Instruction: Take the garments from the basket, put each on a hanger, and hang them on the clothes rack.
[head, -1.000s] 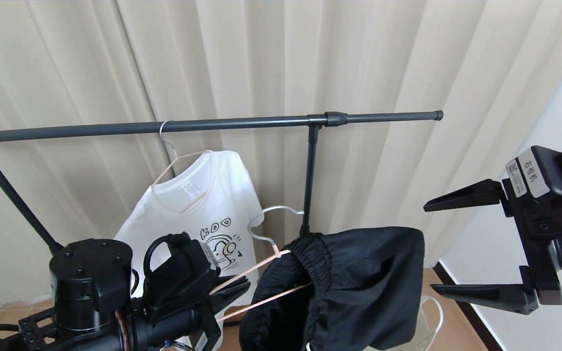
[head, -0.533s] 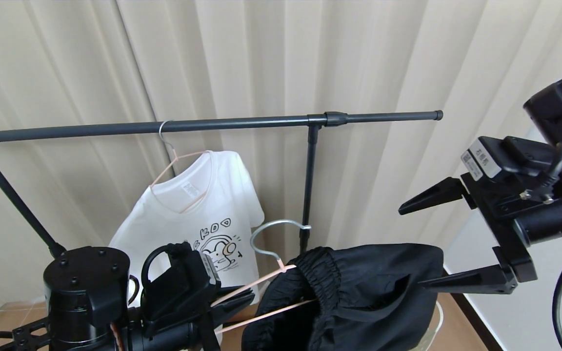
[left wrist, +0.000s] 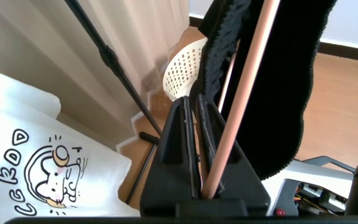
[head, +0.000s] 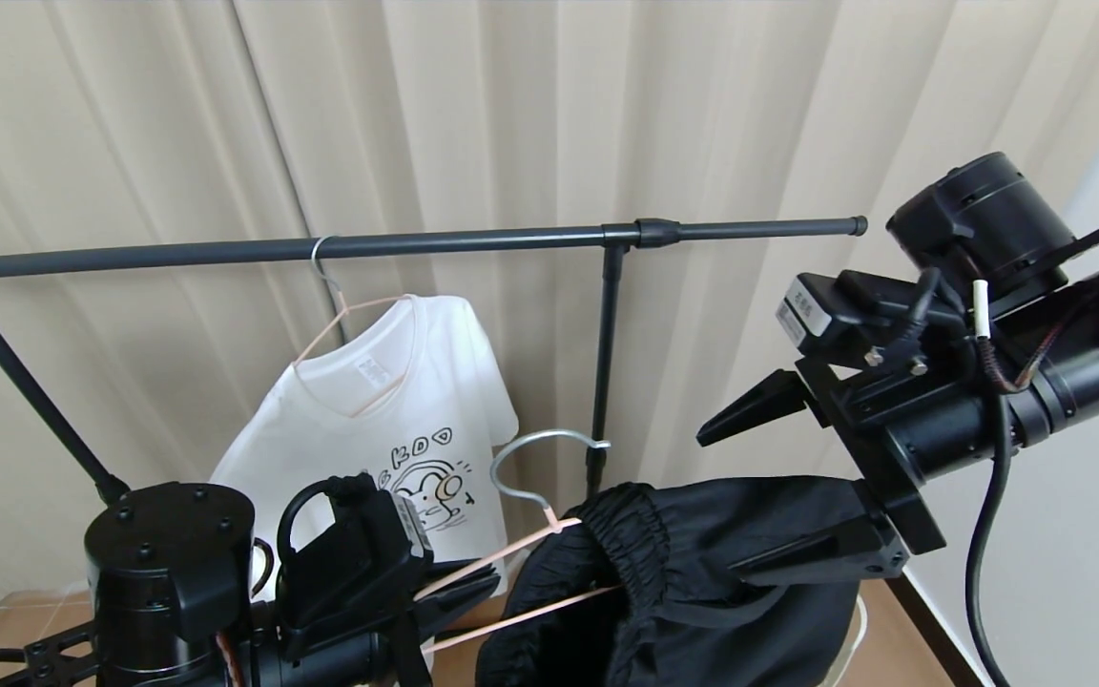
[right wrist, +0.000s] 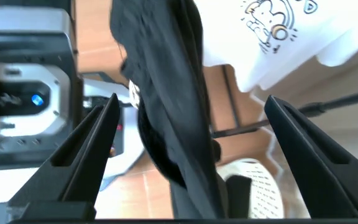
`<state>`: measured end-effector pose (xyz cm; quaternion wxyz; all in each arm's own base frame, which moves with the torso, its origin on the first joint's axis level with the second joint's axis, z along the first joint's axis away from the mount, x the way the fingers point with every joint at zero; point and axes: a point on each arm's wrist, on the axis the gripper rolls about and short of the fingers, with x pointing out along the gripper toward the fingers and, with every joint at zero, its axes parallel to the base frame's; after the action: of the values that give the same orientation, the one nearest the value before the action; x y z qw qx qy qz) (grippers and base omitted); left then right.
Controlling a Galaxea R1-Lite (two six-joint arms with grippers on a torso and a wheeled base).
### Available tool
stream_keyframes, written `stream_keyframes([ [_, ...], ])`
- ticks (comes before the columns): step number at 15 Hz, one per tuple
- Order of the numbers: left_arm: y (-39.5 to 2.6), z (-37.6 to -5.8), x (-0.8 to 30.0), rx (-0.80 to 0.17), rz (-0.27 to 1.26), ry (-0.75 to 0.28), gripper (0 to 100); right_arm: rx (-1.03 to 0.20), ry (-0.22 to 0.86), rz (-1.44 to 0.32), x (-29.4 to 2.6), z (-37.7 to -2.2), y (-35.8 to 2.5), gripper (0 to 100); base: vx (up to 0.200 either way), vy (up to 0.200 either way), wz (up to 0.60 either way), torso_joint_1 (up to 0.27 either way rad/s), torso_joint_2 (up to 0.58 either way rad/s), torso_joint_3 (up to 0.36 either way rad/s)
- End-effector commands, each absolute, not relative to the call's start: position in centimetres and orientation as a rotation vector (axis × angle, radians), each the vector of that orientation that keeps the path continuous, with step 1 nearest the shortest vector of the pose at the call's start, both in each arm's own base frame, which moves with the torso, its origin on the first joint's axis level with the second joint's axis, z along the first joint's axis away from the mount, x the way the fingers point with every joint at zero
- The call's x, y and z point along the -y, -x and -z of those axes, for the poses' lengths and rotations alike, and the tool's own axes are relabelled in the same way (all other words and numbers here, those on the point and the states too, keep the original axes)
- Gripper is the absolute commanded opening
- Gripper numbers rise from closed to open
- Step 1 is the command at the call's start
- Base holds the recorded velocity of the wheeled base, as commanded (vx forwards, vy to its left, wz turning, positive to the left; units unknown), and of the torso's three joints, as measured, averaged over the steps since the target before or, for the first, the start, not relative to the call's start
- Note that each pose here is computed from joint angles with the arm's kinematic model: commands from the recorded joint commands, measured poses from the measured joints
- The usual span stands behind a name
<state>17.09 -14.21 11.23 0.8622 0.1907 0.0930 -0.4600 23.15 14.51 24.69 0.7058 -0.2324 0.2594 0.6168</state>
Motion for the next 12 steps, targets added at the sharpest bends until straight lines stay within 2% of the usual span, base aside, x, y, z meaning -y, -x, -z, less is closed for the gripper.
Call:
stream_keyframes([
  [1,-17.2,-11.2,14.3,-0.196,0.964,-0.399,0,-0.605,0.503,-1.393,-16.7,-24.7,-23.3,100,0.000,0.000,0.00,0.000,0.00,0.000],
  [12,-17.4,-11.5,14.5,-0.185,0.961,-0.394,0,-0.633,0.544,-1.416,-20.0,-23.3,-24.7,100,0.000,0.000,0.00,0.000,0.00,0.000],
])
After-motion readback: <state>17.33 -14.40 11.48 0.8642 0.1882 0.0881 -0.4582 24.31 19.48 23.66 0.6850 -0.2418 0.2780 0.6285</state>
